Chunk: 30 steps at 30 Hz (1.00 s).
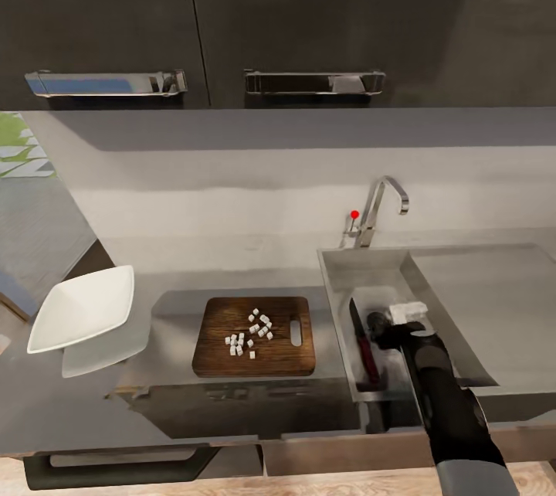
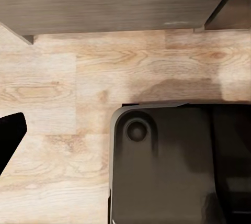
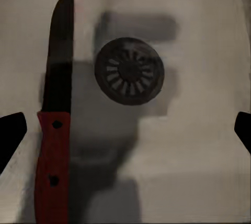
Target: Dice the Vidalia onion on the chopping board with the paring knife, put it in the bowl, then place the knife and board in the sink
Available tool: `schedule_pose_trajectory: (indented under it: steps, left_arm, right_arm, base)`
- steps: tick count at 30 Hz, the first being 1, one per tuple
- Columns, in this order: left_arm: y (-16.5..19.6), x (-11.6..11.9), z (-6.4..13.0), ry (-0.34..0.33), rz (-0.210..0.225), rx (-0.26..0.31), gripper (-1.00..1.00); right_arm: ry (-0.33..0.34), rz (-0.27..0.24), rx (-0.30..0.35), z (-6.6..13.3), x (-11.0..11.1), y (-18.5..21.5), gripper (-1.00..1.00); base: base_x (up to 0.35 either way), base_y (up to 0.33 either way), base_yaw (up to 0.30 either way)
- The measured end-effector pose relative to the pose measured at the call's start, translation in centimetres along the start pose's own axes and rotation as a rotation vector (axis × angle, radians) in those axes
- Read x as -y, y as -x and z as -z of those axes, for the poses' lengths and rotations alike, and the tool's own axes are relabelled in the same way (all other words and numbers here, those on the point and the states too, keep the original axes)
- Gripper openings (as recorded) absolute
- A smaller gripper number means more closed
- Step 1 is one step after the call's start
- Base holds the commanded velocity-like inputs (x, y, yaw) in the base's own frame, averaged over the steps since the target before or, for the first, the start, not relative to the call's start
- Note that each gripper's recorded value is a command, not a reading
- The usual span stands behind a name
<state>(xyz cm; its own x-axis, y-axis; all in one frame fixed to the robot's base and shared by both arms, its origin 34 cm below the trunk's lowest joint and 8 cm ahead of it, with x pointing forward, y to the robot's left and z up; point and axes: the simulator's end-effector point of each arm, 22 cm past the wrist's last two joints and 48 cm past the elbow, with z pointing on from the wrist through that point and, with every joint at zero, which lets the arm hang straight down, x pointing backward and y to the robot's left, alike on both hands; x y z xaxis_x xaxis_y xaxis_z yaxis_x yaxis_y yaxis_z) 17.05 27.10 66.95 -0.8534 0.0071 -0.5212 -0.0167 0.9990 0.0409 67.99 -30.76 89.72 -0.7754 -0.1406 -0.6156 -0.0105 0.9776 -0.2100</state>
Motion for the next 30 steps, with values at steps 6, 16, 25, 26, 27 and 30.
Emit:
schedule_pose_trajectory:
  steps: [6, 16, 25, 26, 27, 30]
  left_arm:
    - [0.0, 0.0, 0.0, 0.001, 0.001, -0.001, 1.00]
    - [-0.1, -0.1, 0.0, 0.004, 0.001, -0.003, 1.00]
    - [0.0, -0.1, 0.0, 0.003, 0.002, 0.000, 1.00]
    - [0.0, -0.1, 0.0, 0.002, 0.002, 0.000, 1.00]
    - [0.0, -0.1, 0.0, 0.002, 0.001, -0.001, 1.00]
    - [0.0, -0.1, 0.0, 0.002, 0.002, 0.000, 1.00]
  right_arm:
    - [-0.043, -0.080, 0.083, 5.7, 3.1, 5.6, 1.00]
    - [-0.019, -0.085, 0.091, 6.1, 2.4, 6.0, 1.00]
    - [-0.012, -0.086, 0.090, 6.1, 2.0, 6.0, 1.00]
    - [-0.012, -0.086, 0.090, 6.1, 2.0, 6.0, 1.00]
    - [-0.012, -0.086, 0.090, 6.1, 2.0, 6.0, 1.00]
    - [-0.011, -0.086, 0.090, 6.1, 2.0, 6.0, 1.00]
  base:
    - [-0.001, 0.000, 0.000]
    - [-0.244, 0.047, 0.000]
    - [-0.025, 0.287, 0.000]
    - [0.000, 0.304, 0.000]
    - [0.000, 0.304, 0.000]
    - [0.012, 0.304, 0.000]
